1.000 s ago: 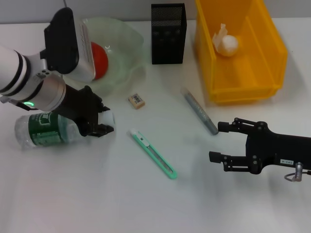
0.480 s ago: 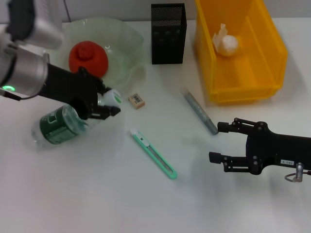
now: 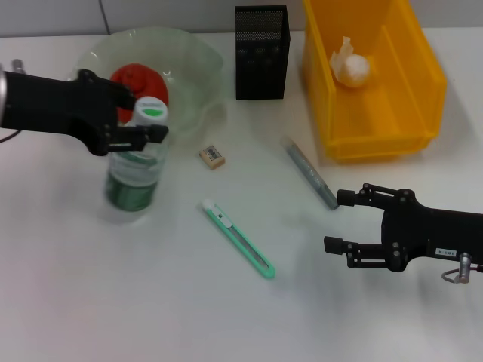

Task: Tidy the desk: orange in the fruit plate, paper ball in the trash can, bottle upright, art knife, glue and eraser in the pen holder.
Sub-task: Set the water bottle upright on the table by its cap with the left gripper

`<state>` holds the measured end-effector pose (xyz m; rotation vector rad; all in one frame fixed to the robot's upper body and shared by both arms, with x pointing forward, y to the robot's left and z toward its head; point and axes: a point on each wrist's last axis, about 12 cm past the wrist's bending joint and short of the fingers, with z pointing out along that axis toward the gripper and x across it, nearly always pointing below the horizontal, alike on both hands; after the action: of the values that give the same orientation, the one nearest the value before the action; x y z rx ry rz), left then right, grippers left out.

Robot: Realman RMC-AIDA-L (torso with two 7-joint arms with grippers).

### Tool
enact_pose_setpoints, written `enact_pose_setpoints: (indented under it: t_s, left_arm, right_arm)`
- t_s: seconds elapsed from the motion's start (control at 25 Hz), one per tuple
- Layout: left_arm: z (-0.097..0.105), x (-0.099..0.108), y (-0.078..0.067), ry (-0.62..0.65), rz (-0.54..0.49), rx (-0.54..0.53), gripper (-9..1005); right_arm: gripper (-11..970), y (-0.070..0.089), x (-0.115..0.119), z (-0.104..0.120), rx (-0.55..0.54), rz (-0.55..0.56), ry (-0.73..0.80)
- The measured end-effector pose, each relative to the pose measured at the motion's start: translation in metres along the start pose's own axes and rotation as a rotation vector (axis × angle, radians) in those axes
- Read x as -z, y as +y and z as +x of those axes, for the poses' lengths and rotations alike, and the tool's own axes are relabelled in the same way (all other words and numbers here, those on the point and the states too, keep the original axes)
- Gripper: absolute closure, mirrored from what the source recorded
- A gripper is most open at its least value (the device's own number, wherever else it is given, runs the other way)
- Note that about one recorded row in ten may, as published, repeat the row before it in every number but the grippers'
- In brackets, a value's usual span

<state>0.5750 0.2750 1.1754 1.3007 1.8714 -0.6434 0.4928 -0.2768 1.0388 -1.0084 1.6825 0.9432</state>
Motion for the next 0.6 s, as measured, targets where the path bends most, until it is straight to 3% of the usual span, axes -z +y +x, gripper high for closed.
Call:
enact_pose_setpoints:
  t_s: [0.6]
  left_arm:
    - [0.031,0.026,-0.004,-0.133,-0.059,0.096,553]
  right_arm:
    - [127,0.000,-0.001,-0.004,0.009,-0.023,-0.013]
